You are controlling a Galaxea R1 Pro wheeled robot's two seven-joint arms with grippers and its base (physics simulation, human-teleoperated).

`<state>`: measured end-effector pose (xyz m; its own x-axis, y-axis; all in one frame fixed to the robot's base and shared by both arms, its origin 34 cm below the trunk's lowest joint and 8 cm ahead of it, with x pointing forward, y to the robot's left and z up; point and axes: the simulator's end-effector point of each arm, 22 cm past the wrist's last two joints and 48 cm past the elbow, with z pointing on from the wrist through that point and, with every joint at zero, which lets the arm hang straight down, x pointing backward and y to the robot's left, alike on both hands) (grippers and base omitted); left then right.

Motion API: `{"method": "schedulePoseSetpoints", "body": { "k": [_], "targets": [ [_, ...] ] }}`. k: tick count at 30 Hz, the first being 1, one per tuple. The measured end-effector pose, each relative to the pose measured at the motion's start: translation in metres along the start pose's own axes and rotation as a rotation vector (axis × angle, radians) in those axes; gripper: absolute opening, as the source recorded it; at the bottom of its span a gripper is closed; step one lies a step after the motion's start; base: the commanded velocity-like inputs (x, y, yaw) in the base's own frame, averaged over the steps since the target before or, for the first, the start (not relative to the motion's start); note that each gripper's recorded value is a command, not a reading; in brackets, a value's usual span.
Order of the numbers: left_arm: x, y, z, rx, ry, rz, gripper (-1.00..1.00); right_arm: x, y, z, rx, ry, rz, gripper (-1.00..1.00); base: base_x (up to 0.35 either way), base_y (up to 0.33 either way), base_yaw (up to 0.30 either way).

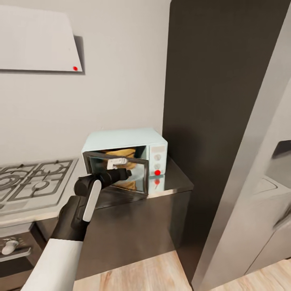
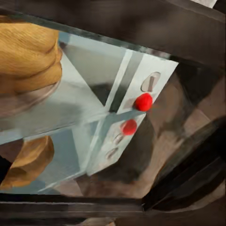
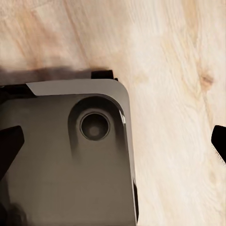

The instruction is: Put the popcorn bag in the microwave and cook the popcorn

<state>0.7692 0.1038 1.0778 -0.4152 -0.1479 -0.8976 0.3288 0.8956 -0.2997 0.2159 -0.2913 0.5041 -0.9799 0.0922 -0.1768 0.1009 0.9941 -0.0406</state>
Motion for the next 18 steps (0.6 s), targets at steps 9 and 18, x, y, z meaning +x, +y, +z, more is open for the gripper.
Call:
{"method": "schedulePoseSetpoints", "body": {
  "k": [9,18],
  "targets": [
    [0.01,-0.026,0.011,-0.014,0.021,0.036,1.0,0.001,-0.002,0.0,0.001,0.003,-0.006,1.0,0.177,0.0,0.0],
    [0.005,-0.027,0.011,-0.01,-0.001,0.035,1.0,0.001,-0.002,0.0,0.001,0.005,-0.008,1.0,0.104,0.0,0.0]
  ]
}}
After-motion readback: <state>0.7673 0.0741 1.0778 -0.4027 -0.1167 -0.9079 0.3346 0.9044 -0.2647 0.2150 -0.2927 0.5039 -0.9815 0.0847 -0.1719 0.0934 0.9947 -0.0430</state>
